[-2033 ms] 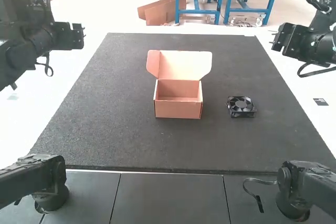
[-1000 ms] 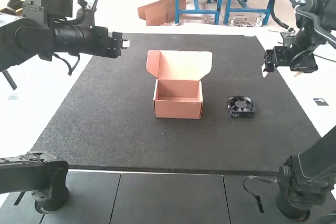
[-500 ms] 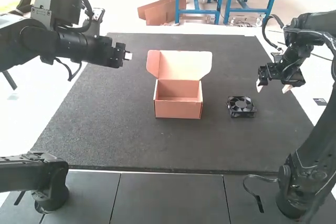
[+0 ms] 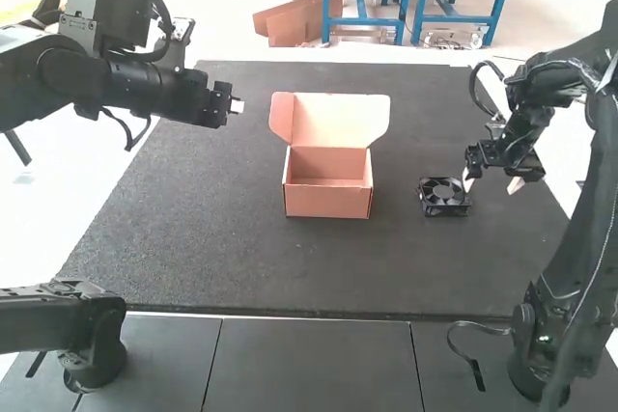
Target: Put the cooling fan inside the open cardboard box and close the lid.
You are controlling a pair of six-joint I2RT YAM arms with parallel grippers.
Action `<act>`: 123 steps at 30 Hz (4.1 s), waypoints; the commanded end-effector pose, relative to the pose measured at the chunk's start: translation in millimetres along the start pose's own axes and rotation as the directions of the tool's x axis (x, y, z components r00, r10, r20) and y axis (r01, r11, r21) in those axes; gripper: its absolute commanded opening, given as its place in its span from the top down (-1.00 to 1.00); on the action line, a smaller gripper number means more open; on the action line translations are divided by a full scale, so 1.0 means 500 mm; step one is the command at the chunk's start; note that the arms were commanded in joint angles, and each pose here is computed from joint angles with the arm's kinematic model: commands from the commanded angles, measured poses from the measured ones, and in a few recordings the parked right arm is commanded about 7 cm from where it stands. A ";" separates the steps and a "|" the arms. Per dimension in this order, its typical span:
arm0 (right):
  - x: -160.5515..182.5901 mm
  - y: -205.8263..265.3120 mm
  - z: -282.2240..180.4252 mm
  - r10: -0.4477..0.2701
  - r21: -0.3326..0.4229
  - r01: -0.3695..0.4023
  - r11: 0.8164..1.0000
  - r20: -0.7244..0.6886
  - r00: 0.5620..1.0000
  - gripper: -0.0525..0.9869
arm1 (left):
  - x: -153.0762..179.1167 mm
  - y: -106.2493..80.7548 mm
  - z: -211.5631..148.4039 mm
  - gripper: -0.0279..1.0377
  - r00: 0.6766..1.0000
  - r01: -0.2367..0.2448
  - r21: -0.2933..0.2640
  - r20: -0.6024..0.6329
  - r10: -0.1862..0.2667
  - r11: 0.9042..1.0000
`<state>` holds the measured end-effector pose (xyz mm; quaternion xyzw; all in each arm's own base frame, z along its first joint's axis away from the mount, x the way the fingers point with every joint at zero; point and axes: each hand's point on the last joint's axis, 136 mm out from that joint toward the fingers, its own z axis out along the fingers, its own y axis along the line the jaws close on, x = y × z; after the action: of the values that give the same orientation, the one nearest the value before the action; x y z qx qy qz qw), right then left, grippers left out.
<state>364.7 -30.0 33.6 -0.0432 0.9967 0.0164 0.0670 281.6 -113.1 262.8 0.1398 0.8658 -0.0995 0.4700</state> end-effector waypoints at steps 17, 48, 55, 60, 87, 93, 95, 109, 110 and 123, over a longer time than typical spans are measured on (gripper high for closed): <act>-0.031 0.000 0.026 -0.016 -0.011 0.016 1.000 -0.006 1.000 -0.84 | -0.027 -0.011 -0.004 -0.87 1.000 -0.001 0.021 0.027 0.000 1.000; 0.025 0.016 0.128 -0.020 -0.050 0.013 0.999 -0.140 0.990 -0.15 | -0.029 -0.011 -0.007 -0.87 1.000 -0.001 0.020 0.023 0.000 1.000; 0.026 0.053 0.153 -0.063 -0.075 0.052 0.996 -0.139 0.988 0.23 | -0.030 -0.011 -0.011 -0.87 1.000 -0.001 0.020 0.017 0.001 1.000; 0.038 0.081 0.172 -0.092 -0.101 0.078 0.992 -0.148 0.985 0.62 | -0.034 -0.011 -0.016 -0.87 1.000 -0.001 0.020 0.018 0.001 1.000; -0.025 0.110 0.114 0.038 -0.161 -0.039 0.986 -0.012 0.999 0.93 | -0.036 -0.011 -0.019 -0.87 1.000 -0.001 0.020 0.021 0.000 1.000; -0.069 0.111 0.008 0.105 -0.162 -0.087 0.983 0.104 0.989 0.93 | -0.029 -0.010 -0.014 -0.87 1.000 -0.004 0.018 0.015 0.004 1.000; -0.072 0.113 -0.033 0.107 -0.164 -0.083 0.983 0.142 0.984 0.93 | -0.026 -0.010 -0.011 -0.87 1.000 -0.009 0.018 0.014 0.008 1.000; 0.012 0.151 -0.251 0.260 -0.243 -0.206 0.948 0.219 0.940 0.91 | -0.019 -0.010 0.004 -0.87 0.999 -0.042 0.018 0.025 0.042 0.999; 0.019 0.154 -0.261 0.282 -0.254 -0.225 0.941 0.215 0.935 0.91 | -0.017 -0.010 0.005 -0.87 0.999 -0.042 0.018 0.024 0.042 0.999; 0.166 0.285 -0.319 0.252 -0.321 -0.210 0.924 0.095 0.963 0.91 | -0.006 -0.009 0.005 -0.87 0.998 -0.067 0.017 0.009 0.067 0.998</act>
<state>260.6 81.5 172.1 0.0643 0.9781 0.1575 0.1201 286.6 -116.2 267.6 0.1592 0.8597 -0.0921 0.4765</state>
